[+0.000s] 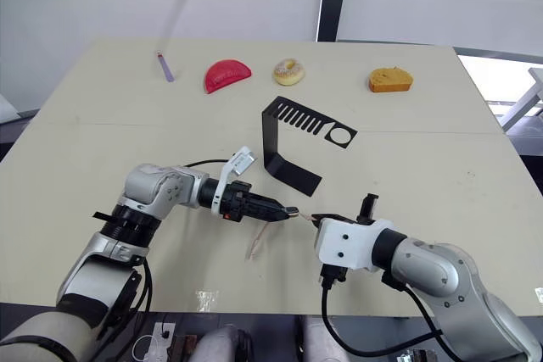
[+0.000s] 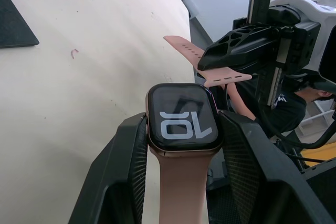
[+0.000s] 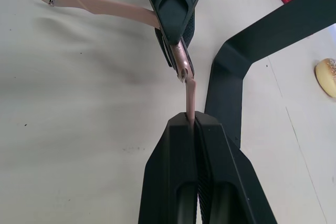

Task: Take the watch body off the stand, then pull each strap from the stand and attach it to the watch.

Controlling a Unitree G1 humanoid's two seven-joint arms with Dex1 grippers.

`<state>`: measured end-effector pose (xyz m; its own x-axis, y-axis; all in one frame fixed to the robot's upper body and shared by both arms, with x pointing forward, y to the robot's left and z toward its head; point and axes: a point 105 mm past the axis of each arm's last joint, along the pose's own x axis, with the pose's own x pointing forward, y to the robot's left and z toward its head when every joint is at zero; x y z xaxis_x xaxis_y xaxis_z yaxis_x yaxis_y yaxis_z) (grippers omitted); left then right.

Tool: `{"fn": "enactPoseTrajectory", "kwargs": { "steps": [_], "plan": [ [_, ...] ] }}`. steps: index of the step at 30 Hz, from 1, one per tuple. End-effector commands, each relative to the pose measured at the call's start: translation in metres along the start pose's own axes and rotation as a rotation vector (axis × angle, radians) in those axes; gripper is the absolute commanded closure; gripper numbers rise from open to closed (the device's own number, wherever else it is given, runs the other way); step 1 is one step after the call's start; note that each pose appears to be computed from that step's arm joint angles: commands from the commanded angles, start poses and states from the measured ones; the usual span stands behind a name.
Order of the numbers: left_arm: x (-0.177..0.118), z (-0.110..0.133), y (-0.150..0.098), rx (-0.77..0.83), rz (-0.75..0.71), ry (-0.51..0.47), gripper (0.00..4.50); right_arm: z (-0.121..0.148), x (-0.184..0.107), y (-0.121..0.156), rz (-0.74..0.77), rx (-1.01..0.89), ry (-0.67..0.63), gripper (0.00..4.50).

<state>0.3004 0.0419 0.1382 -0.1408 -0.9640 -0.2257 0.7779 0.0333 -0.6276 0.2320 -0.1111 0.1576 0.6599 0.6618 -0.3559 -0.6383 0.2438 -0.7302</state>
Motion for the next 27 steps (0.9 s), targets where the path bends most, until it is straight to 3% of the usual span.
{"fn": "enactPoseTrajectory", "kwargs": {
  "steps": [1, 27],
  "plan": [
    [0.0, 0.0108, -0.0077, 0.035, -0.031, -0.029, 2.91, 0.0079, -0.0013, -0.0015, -0.003, -0.02, -0.025, 4.5],
    [0.0006, 0.0123, -0.0074, 0.036, -0.026, -0.054, 2.91, 0.0043, -0.0027, -0.0092, -0.031, -0.033, -0.006, 4.5]
  ]
}}
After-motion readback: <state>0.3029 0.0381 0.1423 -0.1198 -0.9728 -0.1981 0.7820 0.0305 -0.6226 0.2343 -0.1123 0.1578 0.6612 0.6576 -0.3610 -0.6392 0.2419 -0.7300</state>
